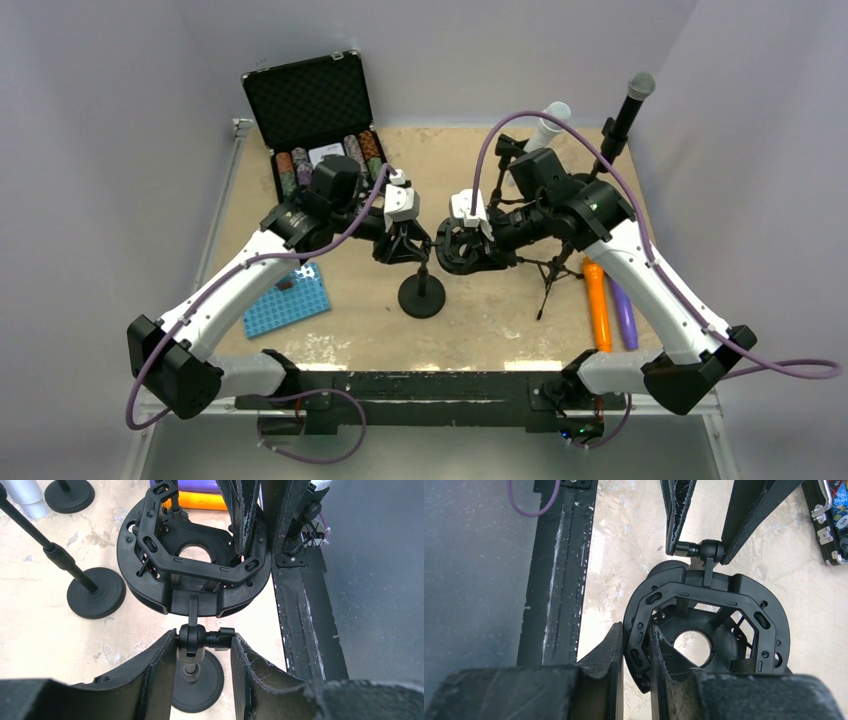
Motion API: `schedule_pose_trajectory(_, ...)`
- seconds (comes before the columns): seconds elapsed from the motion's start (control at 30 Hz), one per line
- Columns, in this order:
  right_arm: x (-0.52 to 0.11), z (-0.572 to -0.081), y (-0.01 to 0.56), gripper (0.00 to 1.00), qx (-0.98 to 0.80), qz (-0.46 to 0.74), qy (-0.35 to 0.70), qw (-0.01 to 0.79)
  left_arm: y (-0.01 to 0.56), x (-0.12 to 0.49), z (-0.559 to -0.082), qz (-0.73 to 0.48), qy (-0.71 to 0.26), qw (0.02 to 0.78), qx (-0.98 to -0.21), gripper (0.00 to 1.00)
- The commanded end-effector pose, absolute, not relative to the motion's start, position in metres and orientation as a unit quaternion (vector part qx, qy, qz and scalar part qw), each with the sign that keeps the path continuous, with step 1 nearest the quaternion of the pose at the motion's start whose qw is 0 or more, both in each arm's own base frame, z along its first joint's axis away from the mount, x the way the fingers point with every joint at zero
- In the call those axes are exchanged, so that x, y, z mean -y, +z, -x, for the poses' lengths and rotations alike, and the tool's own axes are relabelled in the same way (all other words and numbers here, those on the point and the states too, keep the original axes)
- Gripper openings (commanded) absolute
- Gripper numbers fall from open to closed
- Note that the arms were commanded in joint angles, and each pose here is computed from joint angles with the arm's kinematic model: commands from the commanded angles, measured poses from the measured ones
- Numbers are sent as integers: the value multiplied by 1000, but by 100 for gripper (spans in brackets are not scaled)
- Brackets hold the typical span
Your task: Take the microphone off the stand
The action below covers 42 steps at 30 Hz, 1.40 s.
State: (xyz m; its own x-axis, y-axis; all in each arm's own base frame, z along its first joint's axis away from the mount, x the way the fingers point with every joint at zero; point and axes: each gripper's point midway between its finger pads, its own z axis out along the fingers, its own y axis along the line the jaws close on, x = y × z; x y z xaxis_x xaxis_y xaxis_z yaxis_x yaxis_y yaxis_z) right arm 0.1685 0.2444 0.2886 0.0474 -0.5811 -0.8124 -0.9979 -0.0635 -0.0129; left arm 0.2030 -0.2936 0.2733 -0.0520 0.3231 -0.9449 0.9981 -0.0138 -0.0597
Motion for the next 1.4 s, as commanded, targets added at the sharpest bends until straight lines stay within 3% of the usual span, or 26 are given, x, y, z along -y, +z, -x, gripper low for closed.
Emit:
schedule_pose_trajectory(0.0,-258,-182,291,2,-593,654,326,337,234,286,-194,-553,-434,341,-625,0)
schedule_pose_trajectory(0.4,-261,-180,288,3,-597,656,339,315,190,281,-180,-515,-459,314,-652,0)
schedule_pose_trajectory(0.8,-275,-180,309,2,-595,666,337,298,190,284,-177,-438,-502,339,-664,0)
schedule_pose_trajectory(1.37,-292,-179,285,1,-609,685,320,240,155,280,-180,-420,-494,369,-666,0)
